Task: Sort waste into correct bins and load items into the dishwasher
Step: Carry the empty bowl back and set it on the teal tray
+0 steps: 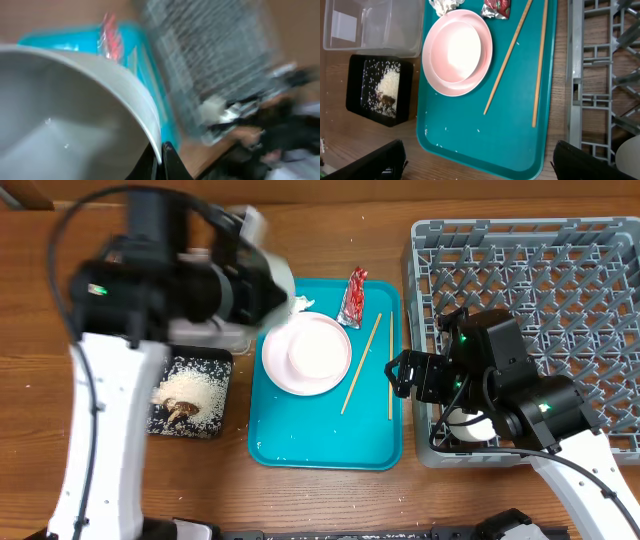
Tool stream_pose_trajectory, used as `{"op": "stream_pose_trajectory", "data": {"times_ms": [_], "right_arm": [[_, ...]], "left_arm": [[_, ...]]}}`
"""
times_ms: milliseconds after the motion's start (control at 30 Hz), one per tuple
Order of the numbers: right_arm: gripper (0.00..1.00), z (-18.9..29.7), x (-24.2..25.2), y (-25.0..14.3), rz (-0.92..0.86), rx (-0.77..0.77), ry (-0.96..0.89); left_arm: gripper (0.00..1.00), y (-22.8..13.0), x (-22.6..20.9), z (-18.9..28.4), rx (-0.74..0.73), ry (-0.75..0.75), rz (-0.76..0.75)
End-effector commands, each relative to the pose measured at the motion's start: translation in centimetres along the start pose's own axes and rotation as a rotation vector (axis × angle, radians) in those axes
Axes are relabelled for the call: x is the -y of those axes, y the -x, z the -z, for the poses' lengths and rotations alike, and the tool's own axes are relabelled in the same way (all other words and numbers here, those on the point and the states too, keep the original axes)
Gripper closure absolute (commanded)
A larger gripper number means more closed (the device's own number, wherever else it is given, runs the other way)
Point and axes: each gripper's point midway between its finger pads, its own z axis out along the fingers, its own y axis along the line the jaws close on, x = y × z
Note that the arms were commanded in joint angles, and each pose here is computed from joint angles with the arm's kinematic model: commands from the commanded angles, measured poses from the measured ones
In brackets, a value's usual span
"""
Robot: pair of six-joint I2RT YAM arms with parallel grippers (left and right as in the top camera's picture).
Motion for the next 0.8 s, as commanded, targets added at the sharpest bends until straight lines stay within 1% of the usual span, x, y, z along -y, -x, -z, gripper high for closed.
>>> {"op": "stream_pose_trajectory", "data": {"times_ms": [0,67,100,133,167,200,233,267,333,433,500,633,667,733,767], "right_arm": [[0.03,0.4,-0.4,0.5,-0.001,0.019,0.009],[0.03,0.4,-0.4,0.5,-0.001,0.019,0.009],[0.03,0.4,-0.4,0.5,-0.001,0.019,0.009],[0.03,0.4,-0.4,0.5,-0.002,0.019,0.008],[0.02,0.4,-0.3,0.4,-0.002,0.016,0.006],[0.02,0.4,-0.3,0.4,-0.004,0.014,0.005],[0.01,0.4,-0.2,0.1,-0.006,0.006,-0.001],[0.01,0.4,0.0,0.0,-0.009,0.001,-0.007],[0.01,0.4,0.2,-0.1,-0.016,-0.005,-0.015],[0.01,0.4,0.4,0.0,-0.02,-0.004,-0.017],[0.01,0.4,0.4,0.0,-0.02,-0.003,-0.017],[0.01,0.4,0.4,-0.1,-0.021,-0.008,-0.019],[0.01,0.4,0.4,-0.2,-0.021,-0.009,-0.02],[0.01,0.4,0.4,-0.1,-0.021,-0.008,-0.02],[0.01,0.4,0.4,-0.1,-0.021,-0.008,-0.02]], "left_arm": [[0.96,-3.6,-4.5,-1.7,-0.089,0.532,-0.004],[0.96,-6.3,-4.4,-3.4,-0.164,0.599,-0.009],[0.95,-8.5,-4.5,-5.1,-0.222,0.627,0.001],[0.96,-9.4,-4.6,-5.8,-0.244,0.635,0.01],[0.96,-12.2,-5.5,-7.8,-0.304,0.662,0.062],[0.96,-13.8,-6.2,-8.9,-0.338,0.671,0.099],[0.96,-16.2,-7.2,-10.8,-0.393,0.659,0.139],[0.96,-17.2,-7.8,-11.7,-0.411,0.65,0.149],[0.96,-18.5,-8.3,-13.4,-0.431,0.612,0.154],[0.96,-19.3,-7.5,-16.3,-0.429,0.49,0.098],[0.96,-19.9,-7.7,-17.3,-0.416,0.481,0.08],[0.96,-21.7,-8.3,-18.7,-0.433,0.473,0.098],[0.95,-22.2,-8.6,-18.9,-0.44,0.477,0.098],[0.87,-22.8,-9.0,-19.1,-0.45,0.482,0.1],[0.86,-22.8,-9.0,-19.1,-0.451,0.483,0.101]]}}
